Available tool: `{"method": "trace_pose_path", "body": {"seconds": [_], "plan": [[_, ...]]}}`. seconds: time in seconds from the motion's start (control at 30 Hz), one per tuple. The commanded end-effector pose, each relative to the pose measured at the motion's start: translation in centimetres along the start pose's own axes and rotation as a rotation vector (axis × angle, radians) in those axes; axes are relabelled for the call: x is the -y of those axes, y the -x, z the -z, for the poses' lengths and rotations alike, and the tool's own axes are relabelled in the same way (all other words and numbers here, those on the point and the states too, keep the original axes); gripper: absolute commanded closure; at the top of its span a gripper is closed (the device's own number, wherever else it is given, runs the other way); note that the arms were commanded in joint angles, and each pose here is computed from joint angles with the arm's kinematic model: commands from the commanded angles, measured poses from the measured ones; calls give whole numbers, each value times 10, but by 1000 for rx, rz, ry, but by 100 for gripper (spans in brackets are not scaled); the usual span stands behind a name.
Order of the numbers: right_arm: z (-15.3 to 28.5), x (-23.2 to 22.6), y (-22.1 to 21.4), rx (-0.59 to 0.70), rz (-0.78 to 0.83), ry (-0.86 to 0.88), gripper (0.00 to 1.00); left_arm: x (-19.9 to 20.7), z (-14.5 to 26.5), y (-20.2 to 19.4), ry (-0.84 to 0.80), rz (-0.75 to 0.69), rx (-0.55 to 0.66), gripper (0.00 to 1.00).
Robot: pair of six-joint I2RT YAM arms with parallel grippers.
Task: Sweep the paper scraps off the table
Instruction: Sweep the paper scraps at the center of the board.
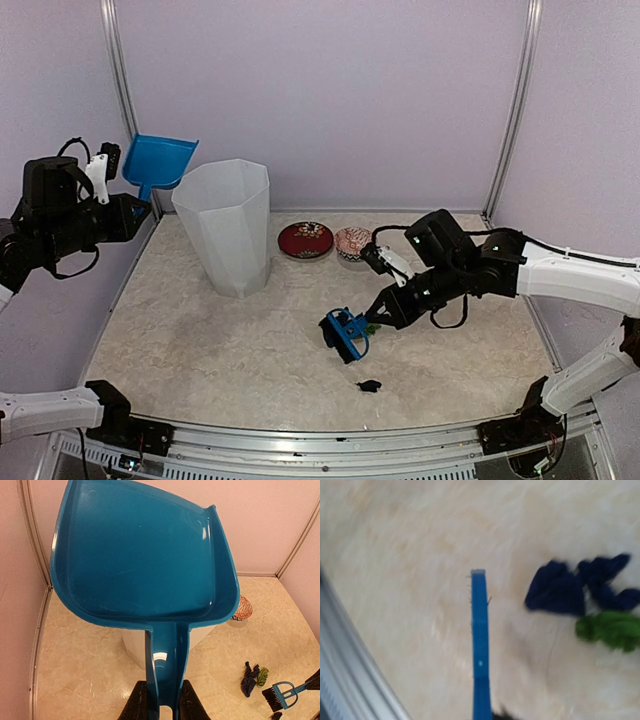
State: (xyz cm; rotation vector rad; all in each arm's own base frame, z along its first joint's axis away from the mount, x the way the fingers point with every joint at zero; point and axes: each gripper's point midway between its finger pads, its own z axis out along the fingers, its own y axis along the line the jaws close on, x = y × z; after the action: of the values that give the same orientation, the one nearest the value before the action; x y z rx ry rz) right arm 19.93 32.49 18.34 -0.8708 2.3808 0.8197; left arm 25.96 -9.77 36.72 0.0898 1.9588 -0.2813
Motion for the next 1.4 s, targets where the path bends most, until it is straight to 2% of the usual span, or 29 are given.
{"method": "trace_pose_path", "body": {"seconds": [0.0, 0.17, 0.37, 0.5, 0.97, 1.13, 1.37], "plan": [[12, -26, -33, -157, 104, 101, 100, 8, 2, 9, -39, -6, 31, 100], [14, -42, -62, -287, 177, 117, 100, 14, 2, 10, -71, -7, 33, 100], [4, -28, -81, -409, 228, 23, 100, 27, 4, 10, -147, -12, 20, 100], [-5, -6, -81, -432, 280, -90, 100, 33, 9, 11, -185, -8, 19, 100], [-24, 26, -7, -244, 543, -344, 100, 68, 18, -14, -404, -11, -63, 100], [-6, 20, 17, -167, 548, -361, 100, 77, 22, -27, -468, -5, -89, 100], [48, 42, 53, -18, 434, -543, 100, 100, 33, -44, -602, -21, -122, 100]]}}
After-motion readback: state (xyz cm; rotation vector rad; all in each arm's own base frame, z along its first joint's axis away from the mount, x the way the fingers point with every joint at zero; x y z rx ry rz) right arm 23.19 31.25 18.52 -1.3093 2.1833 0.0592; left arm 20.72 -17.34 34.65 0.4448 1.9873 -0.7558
